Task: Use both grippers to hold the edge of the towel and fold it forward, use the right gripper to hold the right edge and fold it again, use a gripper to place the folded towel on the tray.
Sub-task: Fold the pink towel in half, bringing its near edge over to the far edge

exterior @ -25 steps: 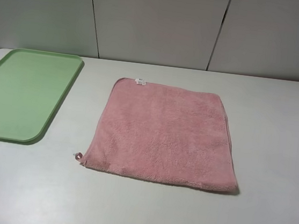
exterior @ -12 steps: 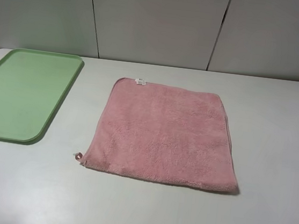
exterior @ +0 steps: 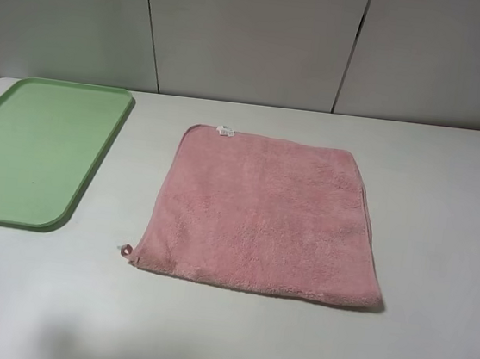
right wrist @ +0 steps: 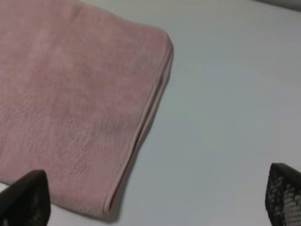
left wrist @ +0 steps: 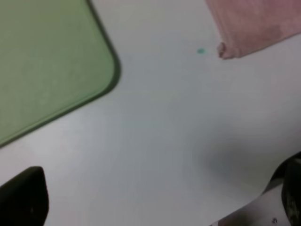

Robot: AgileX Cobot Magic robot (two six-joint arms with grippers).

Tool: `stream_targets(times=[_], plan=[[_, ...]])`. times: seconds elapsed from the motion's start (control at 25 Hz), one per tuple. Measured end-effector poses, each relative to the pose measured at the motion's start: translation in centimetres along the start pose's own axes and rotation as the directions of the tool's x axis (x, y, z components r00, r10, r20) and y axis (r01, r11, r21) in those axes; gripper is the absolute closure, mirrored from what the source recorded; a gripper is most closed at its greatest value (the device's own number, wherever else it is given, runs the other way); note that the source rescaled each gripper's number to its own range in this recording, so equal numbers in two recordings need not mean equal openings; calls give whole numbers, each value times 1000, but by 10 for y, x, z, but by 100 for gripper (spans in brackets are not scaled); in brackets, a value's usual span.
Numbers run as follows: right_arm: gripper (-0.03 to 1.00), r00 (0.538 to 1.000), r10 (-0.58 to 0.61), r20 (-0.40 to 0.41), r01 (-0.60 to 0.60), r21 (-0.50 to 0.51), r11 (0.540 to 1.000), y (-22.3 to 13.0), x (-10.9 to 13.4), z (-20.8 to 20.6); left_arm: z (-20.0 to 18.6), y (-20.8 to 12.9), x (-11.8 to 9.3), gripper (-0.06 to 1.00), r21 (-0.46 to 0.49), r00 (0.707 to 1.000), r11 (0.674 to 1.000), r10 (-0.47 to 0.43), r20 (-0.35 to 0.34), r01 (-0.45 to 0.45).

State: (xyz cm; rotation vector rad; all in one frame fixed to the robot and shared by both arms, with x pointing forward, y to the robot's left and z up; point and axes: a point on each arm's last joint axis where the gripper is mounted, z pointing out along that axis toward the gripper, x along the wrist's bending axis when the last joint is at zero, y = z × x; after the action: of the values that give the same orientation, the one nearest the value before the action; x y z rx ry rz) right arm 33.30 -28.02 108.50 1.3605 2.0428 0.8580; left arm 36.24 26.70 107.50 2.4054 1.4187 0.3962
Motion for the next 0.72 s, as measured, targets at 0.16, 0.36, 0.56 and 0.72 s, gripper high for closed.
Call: stream_targets(times=[0.16, 0.36, 0.56, 0.72], plan=[[-3, 997, -80, -10, 80, 0, 997, 14, -7, 12, 17, 19, -7, -5, 19, 987, 988, 152, 56, -153], [-3, 989, -146, -17, 147, 34, 989, 24, -16, 34, 31, 41, -21, -5, -30, 937, 941, 338, 82, -337], [-3, 971, -232, -61, 237, 106, 966, 25, -24, 60, 40, 57, -33, -5, -71, 868, 873, 488, 92, -483], [-3, 923, -362, -127, 379, 150, 913, 23, -27, 75, 52, 70, -37, -5, -86, 807, 809, 587, 62, -582]])
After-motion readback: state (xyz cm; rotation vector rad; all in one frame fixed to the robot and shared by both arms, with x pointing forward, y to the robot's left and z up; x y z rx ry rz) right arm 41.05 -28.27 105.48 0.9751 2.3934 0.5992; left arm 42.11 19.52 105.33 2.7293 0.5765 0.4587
